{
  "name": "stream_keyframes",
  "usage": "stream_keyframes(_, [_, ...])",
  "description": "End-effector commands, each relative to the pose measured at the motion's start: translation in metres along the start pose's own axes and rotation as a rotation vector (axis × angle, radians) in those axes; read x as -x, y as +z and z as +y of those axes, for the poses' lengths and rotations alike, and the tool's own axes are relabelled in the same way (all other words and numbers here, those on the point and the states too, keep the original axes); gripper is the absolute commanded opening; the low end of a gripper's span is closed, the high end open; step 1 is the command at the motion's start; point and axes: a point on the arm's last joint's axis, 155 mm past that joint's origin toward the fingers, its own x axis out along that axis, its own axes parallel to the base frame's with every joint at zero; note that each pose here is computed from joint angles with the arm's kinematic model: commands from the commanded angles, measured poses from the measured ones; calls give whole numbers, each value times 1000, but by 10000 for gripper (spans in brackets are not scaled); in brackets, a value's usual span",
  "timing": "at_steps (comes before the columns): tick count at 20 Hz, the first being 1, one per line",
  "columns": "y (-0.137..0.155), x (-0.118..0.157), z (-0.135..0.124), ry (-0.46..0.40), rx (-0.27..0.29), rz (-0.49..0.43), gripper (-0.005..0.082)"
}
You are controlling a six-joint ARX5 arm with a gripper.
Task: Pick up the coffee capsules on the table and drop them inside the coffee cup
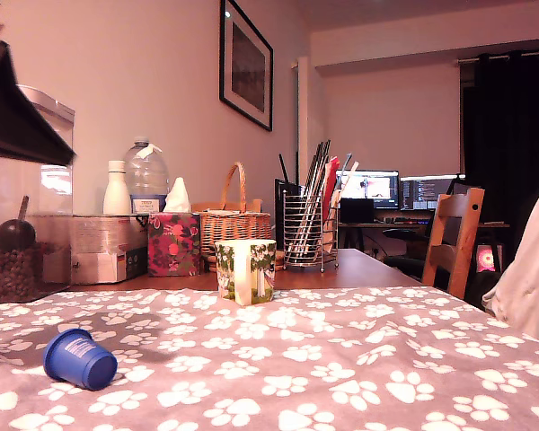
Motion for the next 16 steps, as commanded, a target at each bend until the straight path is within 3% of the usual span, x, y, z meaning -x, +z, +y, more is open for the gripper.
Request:
stream_keyframes(1, [-22,-4,-2,-3,12,43,-19])
stream_keyframes(10, [-59,-7,-22,-31,25,134,-19])
stream_keyframes(16, [-64,-7,-25,-38,83,157,-17])
